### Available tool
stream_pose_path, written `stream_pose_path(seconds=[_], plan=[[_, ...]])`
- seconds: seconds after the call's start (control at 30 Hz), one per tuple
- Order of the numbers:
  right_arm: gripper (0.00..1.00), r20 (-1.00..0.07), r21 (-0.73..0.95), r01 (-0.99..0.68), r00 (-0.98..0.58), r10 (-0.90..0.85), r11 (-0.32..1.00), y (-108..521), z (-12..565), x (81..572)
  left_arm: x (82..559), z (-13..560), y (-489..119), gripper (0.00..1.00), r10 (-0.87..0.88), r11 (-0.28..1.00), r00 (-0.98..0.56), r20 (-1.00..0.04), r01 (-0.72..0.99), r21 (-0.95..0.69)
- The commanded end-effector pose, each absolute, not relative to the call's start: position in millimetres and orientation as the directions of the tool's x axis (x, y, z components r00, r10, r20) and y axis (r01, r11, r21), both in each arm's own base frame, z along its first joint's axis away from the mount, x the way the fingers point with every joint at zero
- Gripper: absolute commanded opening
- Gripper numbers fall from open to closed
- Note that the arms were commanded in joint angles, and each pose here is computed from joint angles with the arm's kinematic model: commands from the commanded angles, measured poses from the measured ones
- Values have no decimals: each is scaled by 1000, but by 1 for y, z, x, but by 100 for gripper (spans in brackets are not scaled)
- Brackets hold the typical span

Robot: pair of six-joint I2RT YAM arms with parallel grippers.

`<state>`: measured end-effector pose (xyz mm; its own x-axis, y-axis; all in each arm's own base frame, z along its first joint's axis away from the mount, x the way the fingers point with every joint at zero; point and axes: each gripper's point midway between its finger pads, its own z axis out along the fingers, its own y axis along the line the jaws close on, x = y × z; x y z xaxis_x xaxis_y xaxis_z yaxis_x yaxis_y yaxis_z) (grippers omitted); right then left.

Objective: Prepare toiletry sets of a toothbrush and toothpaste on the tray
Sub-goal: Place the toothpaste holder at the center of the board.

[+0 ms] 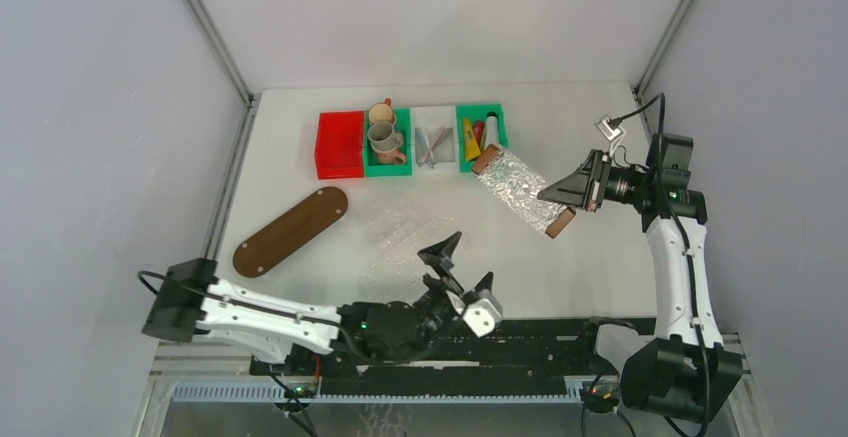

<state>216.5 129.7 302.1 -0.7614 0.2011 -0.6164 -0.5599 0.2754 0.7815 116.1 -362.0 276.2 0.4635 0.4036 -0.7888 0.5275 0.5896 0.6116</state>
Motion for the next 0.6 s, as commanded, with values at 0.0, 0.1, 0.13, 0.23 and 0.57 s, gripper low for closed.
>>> stream_pose_path(seconds=[0.0,0.1,0.13,0.23,0.57], plan=[[0,-684,727,-643,-705,186,241,130,318,210,99,300,-358,96,229,602,278,-933,713,360],[0,-695,718,-653,-696,182,242,131,318,209,94,310,-351,96,178,561,197,-964,785,264],[0,-697,715,-656,-694,181,241,131,318,209,92,312,-349,96,162,531,169,-972,815,230],[0,-706,706,-665,-685,177,244,131,318,208,83,328,-340,96,97,432,94,-991,893,127],[0,-768,630,-714,-630,112,305,140,305,204,110,395,-261,99,-65,387,-71,-995,918,-90]])
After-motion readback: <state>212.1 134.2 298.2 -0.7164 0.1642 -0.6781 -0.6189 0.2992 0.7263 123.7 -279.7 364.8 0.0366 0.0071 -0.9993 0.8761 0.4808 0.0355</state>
